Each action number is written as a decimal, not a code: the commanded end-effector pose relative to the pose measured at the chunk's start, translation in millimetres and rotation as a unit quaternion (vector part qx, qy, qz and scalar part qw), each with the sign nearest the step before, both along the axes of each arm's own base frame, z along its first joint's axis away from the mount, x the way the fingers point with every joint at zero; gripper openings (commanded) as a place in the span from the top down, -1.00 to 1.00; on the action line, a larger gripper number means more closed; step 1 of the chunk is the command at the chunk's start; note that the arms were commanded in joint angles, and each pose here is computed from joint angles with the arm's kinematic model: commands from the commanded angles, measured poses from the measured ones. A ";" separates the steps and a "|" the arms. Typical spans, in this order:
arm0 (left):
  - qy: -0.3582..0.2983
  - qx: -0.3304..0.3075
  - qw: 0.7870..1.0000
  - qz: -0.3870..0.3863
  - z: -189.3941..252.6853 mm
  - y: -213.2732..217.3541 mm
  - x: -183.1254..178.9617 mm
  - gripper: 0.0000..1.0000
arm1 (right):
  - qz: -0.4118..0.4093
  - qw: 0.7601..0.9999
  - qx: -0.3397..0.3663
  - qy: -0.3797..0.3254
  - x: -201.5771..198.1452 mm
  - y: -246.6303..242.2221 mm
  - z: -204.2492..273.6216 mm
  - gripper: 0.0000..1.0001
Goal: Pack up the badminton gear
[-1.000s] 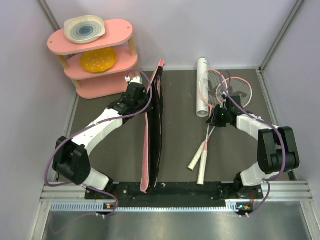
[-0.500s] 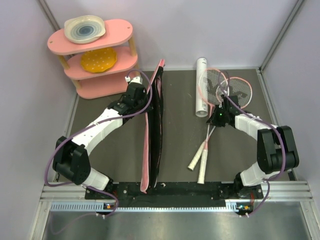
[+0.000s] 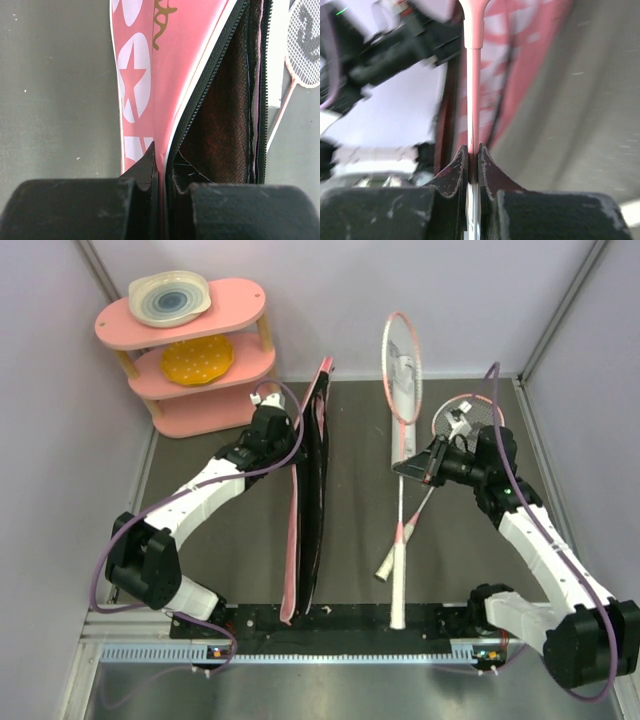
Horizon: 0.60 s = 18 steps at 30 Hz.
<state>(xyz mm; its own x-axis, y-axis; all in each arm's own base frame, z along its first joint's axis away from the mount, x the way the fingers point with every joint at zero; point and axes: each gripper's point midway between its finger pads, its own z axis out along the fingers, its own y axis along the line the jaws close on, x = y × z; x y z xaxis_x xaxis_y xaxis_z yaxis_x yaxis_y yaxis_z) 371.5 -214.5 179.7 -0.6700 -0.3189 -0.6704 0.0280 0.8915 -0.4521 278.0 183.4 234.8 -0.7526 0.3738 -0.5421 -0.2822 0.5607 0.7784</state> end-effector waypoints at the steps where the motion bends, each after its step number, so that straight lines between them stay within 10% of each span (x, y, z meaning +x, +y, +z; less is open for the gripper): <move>1: -0.051 -0.060 0.997 0.005 32.7 -5.1 14.6 1.00 | 0.198 0.970 0.135 -0.034 -83.7 60.5 84.8 1.00; 18: -0.121 -0.144 0.982 0.024 55.9 -26.0 78.0 1.00 | 0.270 0.910 0.306 0.069 -131.9 121.0 117.1 1.00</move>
